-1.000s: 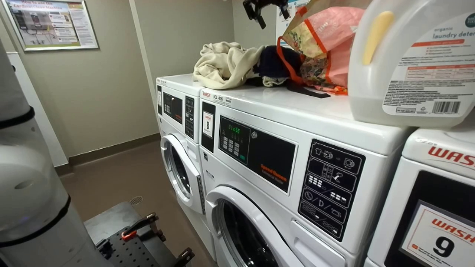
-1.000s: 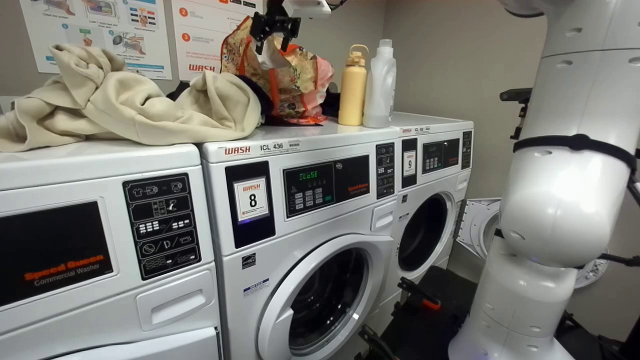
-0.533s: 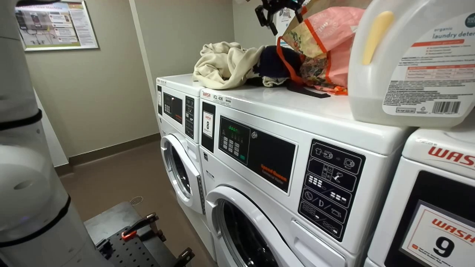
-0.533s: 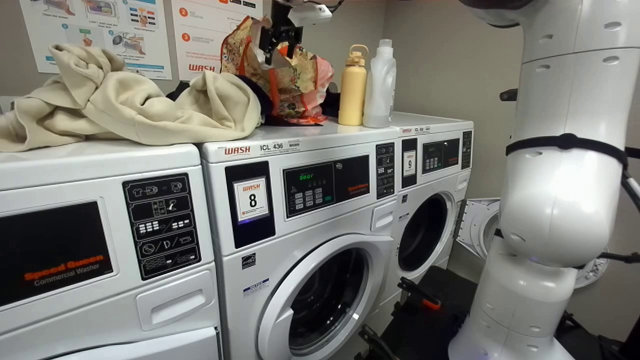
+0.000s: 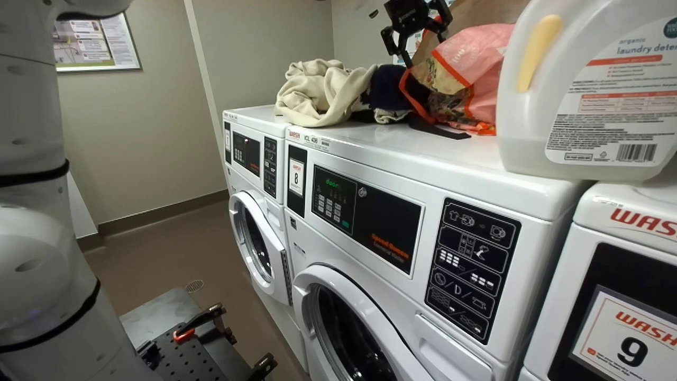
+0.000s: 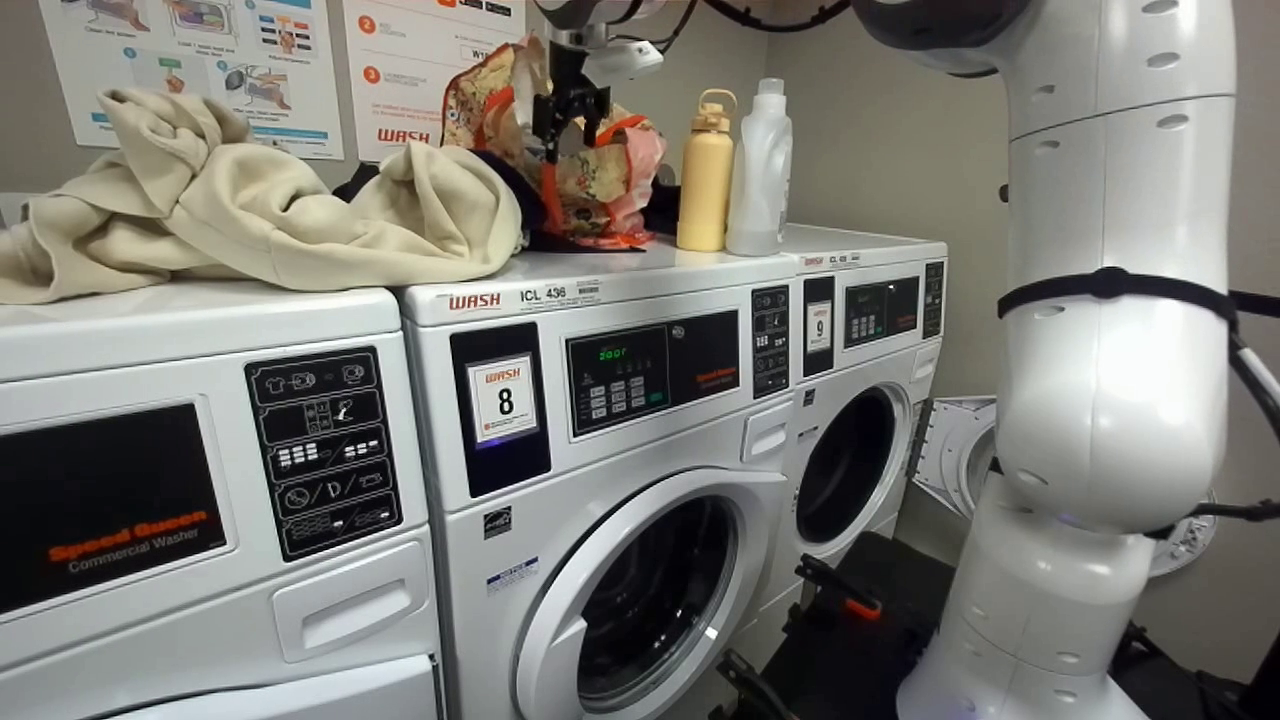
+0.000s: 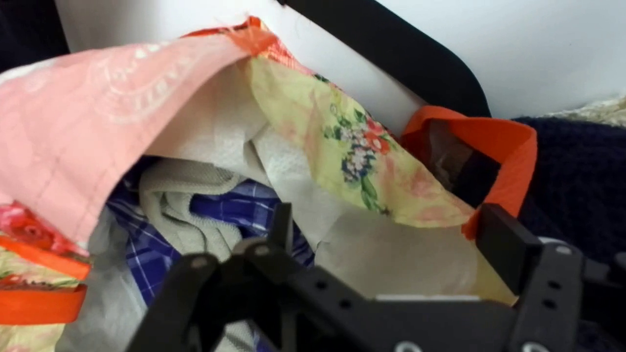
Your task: Move the pink bag forward
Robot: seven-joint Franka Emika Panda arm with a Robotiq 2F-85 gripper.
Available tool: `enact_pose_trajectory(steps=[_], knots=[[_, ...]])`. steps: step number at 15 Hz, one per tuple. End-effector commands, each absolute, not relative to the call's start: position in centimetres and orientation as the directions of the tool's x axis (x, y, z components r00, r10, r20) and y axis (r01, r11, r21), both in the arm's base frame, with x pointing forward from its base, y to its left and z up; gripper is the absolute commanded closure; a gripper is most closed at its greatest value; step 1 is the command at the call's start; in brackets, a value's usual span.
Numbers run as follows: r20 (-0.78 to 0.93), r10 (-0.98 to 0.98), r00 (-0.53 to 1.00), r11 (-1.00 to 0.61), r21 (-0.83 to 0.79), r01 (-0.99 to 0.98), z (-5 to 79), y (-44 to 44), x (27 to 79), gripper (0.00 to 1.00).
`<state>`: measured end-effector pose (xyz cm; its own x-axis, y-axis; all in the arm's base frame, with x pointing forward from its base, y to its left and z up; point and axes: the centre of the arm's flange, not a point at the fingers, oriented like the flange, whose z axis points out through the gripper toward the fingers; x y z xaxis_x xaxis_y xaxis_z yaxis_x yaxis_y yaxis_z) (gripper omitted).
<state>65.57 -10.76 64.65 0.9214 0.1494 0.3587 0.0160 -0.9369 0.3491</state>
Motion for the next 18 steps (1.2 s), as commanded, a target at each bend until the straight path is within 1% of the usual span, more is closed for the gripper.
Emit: enact_pose_trajectory(steps=[1, 10, 17, 18], knots=[[0.338, 0.166, 0.926, -0.933, 0.357, 0.037, 65.2, -11.2, 66.4, 0.01], [0.198, 0.173, 0.965, -0.924, 0.372, 0.089, 65.7, -11.6, 64.8, 0.00], [0.194, 0.190, 0.962, -0.908, 0.407, 0.097, 64.4, -11.9, 65.6, 0.00], [0.192, 0.186, 0.964, -0.908, 0.409, 0.094, 64.1, -11.9, 65.8, 0.25]])
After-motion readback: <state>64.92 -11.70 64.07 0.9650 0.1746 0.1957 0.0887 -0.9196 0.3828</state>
